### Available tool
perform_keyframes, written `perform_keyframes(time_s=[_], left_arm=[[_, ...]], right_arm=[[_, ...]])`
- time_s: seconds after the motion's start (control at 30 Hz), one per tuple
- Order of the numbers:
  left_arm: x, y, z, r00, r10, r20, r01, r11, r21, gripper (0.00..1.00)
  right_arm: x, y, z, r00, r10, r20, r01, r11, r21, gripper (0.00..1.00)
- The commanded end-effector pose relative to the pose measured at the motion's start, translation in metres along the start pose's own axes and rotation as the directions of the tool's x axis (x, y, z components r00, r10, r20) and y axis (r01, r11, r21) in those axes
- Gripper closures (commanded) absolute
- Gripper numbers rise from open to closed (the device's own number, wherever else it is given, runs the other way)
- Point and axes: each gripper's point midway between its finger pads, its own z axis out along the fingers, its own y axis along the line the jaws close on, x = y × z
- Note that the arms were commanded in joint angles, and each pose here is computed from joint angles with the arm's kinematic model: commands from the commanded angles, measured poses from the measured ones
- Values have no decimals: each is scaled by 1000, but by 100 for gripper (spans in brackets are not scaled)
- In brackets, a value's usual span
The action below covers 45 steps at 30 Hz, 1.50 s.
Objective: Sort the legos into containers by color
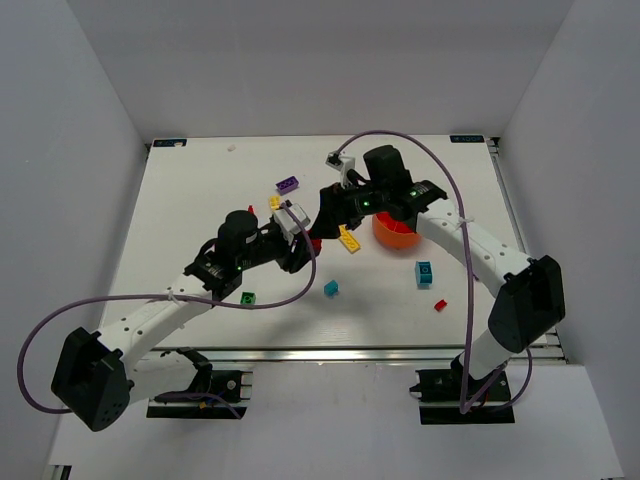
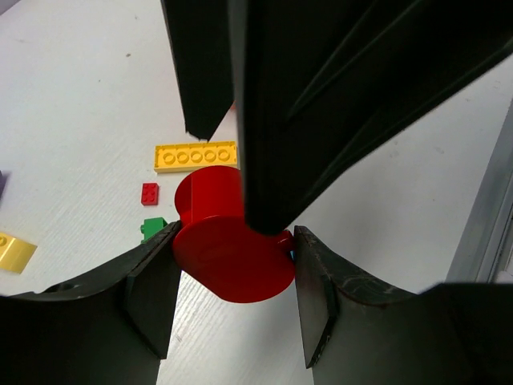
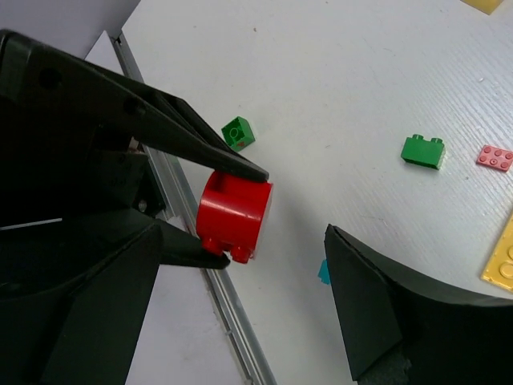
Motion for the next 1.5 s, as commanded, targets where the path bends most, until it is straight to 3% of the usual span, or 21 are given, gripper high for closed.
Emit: perform_keyframes(time_s=[0.0, 0.5, 0.7, 0.93, 1.03, 1.1, 1.17, 1.4, 1.47], left_arm=[[-20, 3, 1, 999, 45, 27, -44, 999, -32, 100], [-25, 1, 6, 998, 41, 38, -39, 998, -57, 99], [-24, 6, 7, 999, 30, 35, -27, 996, -85, 95], [-22, 12, 10, 1000, 19, 24, -16, 994, -111, 89], [-25, 13, 12, 1000, 15, 28, -11, 993, -116, 83], [-25, 13, 12, 1000, 11, 27, -8, 993, -117, 78], [-24, 13, 13, 1000, 6, 23, -4, 993, -115, 68], [-27, 4, 6, 999, -12, 53, 17, 996, -85, 33], [-31, 3, 2, 997, -19, 68, 25, 996, -89, 28]], right_arm=[[-17, 7, 4, 999, -18, 31, 17, 1000, 17, 14], [-2, 0, 19, 1000, 2, -23, -1, 999, 34, 34], [5, 2, 22, 999, 1, -51, 1, 1000, 24, 47], [11, 5, 23, 997, -15, -71, 17, 1000, 20, 53], [13, 3, 24, 997, -11, -78, 13, 1000, 22, 67], [13, 3, 25, 997, -17, -75, 19, 1000, 25, 88], [9, 3, 22, 998, -34, -57, 35, 999, 29, 100], [-17, -4, 8, 995, -99, 1, 98, 991, 88, 100], [-29, -10, 0, 993, -113, 30, 109, 986, 123, 100]])
